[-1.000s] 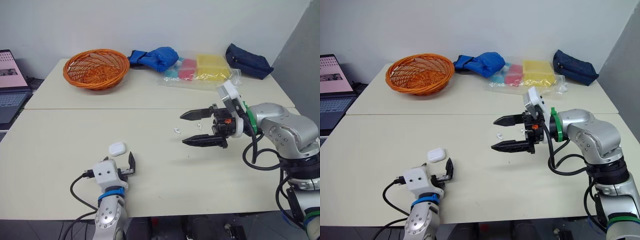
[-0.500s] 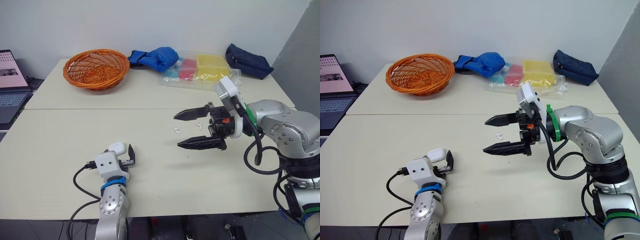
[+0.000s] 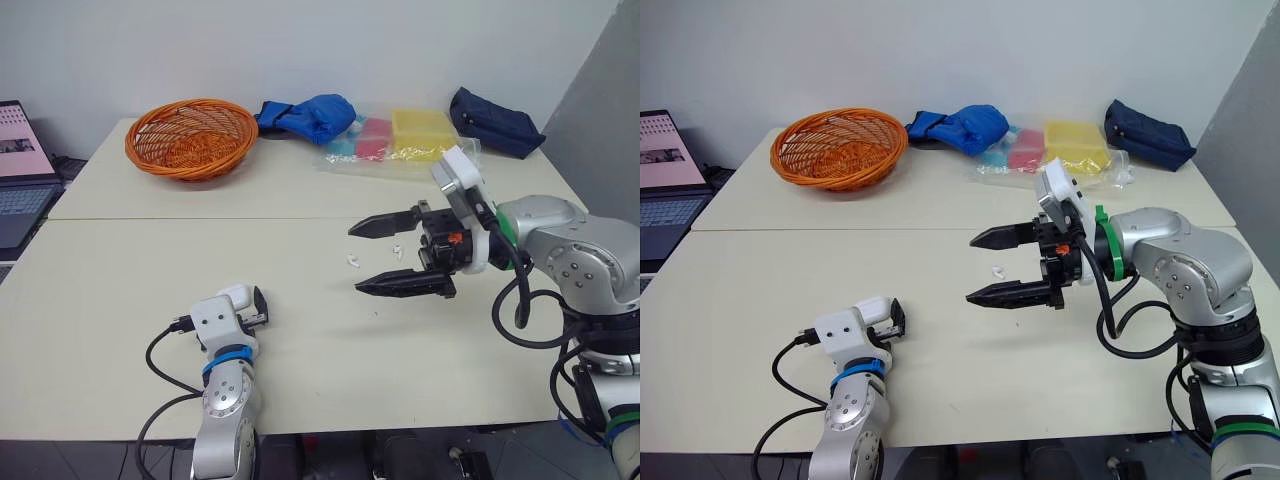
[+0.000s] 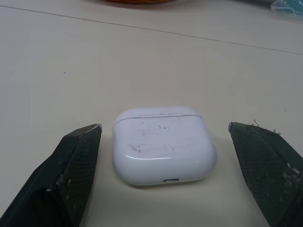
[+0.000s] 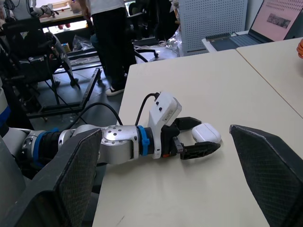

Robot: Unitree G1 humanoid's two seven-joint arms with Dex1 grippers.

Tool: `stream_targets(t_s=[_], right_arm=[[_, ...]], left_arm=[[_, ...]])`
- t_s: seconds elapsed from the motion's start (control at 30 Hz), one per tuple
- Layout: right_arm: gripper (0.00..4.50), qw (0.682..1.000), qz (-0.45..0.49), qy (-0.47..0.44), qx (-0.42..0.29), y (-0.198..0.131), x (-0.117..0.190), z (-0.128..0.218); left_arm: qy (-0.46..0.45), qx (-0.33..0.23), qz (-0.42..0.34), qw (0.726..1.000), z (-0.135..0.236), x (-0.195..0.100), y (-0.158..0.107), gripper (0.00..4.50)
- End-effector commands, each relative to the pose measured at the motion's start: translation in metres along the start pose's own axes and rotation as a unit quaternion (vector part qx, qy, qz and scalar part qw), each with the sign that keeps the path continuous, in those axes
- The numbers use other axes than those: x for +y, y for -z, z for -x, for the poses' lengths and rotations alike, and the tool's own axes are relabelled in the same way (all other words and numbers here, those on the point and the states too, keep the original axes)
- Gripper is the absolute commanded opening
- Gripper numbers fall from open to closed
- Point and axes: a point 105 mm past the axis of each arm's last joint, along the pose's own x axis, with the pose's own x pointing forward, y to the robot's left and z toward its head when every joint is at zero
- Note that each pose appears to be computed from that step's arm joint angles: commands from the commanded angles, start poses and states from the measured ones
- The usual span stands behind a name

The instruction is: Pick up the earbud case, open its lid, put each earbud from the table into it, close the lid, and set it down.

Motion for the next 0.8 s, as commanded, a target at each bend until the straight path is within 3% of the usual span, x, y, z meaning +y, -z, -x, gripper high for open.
stream_targets(t_s=[0.03,0.57,0.8], right_arm=[[4.50,1.000,0.026,0.007,-0.011,-0.014,0.003,0.005],[4.50,1.000,0.022,0.013,-0.018,-0.018,0.001,0.006],[4.50,0.999,0.024,0.020,-0.019,-0.016,-0.001,0.006]], left_arm=[[-0.003,0.022,0.040,0.999,0.004,-0.009,0.008,4.31],[-0.022,0.041,0.058,0.997,0.002,-0.008,0.002,0.17],[-0.016,0.032,0.027,0.999,0.002,-0.006,-0.004,0.17]])
